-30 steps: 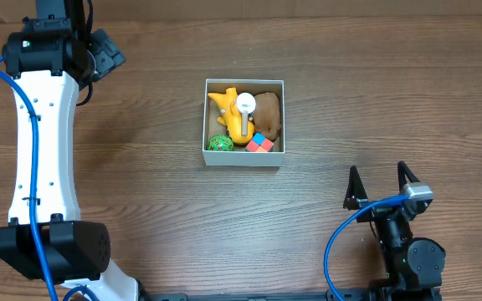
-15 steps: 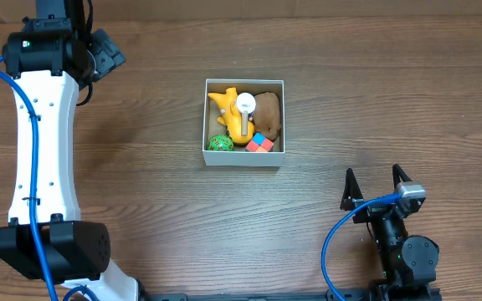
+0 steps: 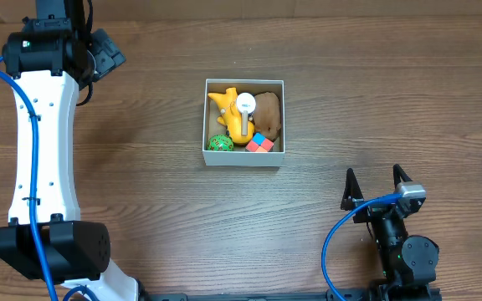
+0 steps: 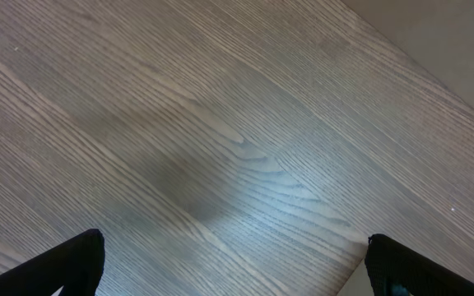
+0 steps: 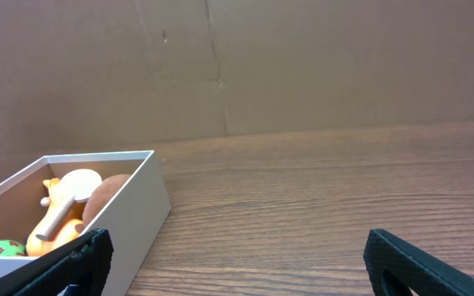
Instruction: Pack container
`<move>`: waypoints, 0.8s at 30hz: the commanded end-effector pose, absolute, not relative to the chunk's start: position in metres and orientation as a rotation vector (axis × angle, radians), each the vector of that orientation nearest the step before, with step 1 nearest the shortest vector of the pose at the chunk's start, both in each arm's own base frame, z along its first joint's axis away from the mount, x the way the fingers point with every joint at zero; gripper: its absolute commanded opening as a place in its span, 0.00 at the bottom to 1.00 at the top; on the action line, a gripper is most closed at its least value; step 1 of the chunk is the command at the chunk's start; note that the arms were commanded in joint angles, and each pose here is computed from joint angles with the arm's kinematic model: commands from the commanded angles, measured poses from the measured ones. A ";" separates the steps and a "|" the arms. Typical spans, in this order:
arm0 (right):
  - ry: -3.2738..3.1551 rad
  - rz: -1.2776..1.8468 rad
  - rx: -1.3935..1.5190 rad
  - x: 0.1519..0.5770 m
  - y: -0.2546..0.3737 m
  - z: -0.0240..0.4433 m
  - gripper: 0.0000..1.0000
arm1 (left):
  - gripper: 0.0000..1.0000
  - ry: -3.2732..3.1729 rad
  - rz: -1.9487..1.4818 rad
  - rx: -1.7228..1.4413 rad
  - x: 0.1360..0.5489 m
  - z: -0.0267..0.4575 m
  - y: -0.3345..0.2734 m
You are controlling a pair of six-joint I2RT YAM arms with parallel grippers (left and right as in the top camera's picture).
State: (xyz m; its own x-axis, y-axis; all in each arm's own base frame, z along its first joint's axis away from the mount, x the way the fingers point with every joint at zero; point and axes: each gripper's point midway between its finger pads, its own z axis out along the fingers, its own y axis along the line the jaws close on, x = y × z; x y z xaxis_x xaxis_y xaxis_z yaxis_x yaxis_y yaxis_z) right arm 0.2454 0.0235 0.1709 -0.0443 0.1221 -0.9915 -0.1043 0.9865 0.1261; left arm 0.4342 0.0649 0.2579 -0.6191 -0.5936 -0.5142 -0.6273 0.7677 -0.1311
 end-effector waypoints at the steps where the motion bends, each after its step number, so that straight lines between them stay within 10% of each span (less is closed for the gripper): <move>1: 1.597 0.171 0.020 0.246 0.021 0.170 1.00 | 1.00 2.390 0.085 -0.915 0.433 0.267 0.068; 24: 1.597 0.171 0.020 0.246 0.021 0.170 1.00 | 1.00 2.257 0.028 -0.885 0.408 0.325 0.066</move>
State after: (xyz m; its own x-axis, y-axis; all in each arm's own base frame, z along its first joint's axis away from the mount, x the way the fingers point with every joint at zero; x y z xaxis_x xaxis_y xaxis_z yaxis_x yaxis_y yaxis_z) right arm 0.2455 0.0236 0.1705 -0.0451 0.1220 -0.9915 -0.1046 0.9865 0.1262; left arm 0.4315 0.0646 0.2650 -0.6103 -0.5931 -0.5252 -0.6248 0.7679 -0.1412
